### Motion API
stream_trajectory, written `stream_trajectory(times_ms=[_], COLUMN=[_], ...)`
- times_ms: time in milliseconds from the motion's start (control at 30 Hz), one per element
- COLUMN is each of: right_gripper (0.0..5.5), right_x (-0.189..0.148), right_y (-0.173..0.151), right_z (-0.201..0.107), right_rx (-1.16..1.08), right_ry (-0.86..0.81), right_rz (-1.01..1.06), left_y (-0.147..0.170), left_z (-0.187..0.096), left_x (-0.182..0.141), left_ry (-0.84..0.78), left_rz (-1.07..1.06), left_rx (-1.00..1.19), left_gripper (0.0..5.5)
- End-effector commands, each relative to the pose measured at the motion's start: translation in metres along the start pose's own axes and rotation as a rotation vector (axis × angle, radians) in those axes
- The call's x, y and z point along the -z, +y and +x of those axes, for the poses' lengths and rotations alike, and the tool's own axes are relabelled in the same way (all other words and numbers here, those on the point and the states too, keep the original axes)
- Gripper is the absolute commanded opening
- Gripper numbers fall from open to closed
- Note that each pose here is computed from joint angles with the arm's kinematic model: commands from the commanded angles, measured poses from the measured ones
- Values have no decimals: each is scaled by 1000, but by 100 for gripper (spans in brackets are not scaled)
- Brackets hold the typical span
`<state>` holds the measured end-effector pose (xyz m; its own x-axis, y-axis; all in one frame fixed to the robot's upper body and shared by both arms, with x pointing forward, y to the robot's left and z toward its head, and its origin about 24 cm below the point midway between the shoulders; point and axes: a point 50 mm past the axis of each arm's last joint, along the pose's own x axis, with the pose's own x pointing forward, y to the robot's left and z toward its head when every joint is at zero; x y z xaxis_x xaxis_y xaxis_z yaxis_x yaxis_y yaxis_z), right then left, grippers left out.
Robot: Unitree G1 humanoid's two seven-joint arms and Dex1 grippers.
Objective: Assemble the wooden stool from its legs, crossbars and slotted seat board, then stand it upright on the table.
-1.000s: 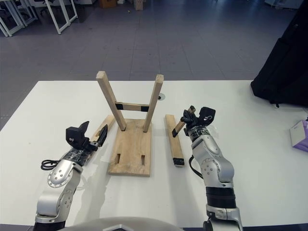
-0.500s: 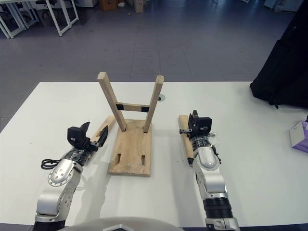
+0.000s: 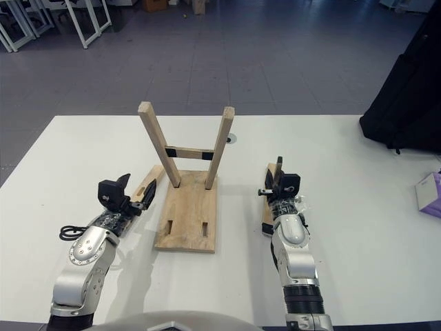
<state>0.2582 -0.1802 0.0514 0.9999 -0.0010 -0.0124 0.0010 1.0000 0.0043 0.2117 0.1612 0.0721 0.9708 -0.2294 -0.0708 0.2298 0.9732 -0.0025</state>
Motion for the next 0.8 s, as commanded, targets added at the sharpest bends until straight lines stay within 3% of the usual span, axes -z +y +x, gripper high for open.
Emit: stream_trajectory(times_ms=[33, 100, 233, 333, 500, 600, 733, 800], right_gripper=[230, 262, 262, 262, 262, 262, 262, 297], right_x=[-39, -73, -147, -170, -78, -46, -116, -163], right_y=[-2, -5, -7, -2, -3, -4, -5, -7], right_z=[10, 17, 40, 59, 62, 54, 64, 48], right_rx=[27, 61, 146, 137, 130, 145, 124, 103], right_ry=[-73, -132, -216, -182, 254, 356, -3, -196], right_rz=[-1, -17, -19, 5, -50, -36, 76, 21], left_y=[0, 0, -2, -3, -1, -2, 0, 1], left_z=[1, 1, 0, 2, 5, 6, 9, 8], left_x=[1, 1, 3, 3, 1, 1, -1, -2], left_ry=[15, 14, 16, 15, 7, 8, 1, -1], left_rz=[15, 16, 10, 10, 16, 13, 19, 22], left_rx=[5, 2, -3, -3, -1, 4, 8, 1], left_gripper=[380, 380, 380, 380, 380, 380, 380, 380])
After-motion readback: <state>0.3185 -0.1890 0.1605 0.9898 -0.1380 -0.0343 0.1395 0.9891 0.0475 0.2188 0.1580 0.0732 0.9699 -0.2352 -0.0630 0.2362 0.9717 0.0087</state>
